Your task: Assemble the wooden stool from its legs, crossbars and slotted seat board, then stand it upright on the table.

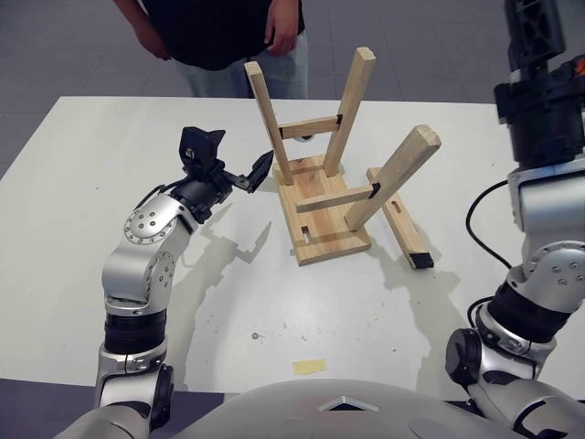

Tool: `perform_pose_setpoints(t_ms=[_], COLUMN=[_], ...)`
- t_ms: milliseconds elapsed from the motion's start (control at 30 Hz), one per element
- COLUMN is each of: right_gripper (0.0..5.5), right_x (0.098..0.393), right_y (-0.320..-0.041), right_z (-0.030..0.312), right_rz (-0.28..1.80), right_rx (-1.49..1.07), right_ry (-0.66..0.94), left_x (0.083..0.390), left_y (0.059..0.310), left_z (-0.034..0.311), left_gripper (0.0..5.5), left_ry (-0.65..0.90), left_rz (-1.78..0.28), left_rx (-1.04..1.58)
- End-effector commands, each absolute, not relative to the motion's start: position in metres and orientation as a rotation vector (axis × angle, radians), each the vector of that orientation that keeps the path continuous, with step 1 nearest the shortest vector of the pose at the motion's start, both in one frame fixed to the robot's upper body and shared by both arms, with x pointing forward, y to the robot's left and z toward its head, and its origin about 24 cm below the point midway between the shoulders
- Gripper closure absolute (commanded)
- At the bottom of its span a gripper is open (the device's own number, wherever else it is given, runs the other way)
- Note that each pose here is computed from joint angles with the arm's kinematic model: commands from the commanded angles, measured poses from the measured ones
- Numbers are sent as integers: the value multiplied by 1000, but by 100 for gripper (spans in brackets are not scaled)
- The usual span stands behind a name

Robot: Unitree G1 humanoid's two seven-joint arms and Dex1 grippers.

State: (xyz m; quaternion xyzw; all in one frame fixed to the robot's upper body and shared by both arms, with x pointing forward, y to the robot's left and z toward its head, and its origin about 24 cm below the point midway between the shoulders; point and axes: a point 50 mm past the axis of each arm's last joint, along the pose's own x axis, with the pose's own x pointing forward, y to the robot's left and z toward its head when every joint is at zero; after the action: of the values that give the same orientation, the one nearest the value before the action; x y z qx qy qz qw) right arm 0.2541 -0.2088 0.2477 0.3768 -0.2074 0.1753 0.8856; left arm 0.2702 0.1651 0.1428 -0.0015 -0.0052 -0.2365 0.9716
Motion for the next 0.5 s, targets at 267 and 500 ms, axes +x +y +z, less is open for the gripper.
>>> perform_pose_setpoints(t_ms=[267,500], right_gripper=[12,12], right_x=[227,217], right_y=[-261,-253], right_z=[129,86], right_rz=[343,370], right_rx=[234,99], right_ry=[82,303], left_x=[259,256], left_y=[185,180], left_z=[139,131], left_gripper=[10,10], left_ry=[27,58], left_rz=[-379,-382], left_rx=[3,-4])
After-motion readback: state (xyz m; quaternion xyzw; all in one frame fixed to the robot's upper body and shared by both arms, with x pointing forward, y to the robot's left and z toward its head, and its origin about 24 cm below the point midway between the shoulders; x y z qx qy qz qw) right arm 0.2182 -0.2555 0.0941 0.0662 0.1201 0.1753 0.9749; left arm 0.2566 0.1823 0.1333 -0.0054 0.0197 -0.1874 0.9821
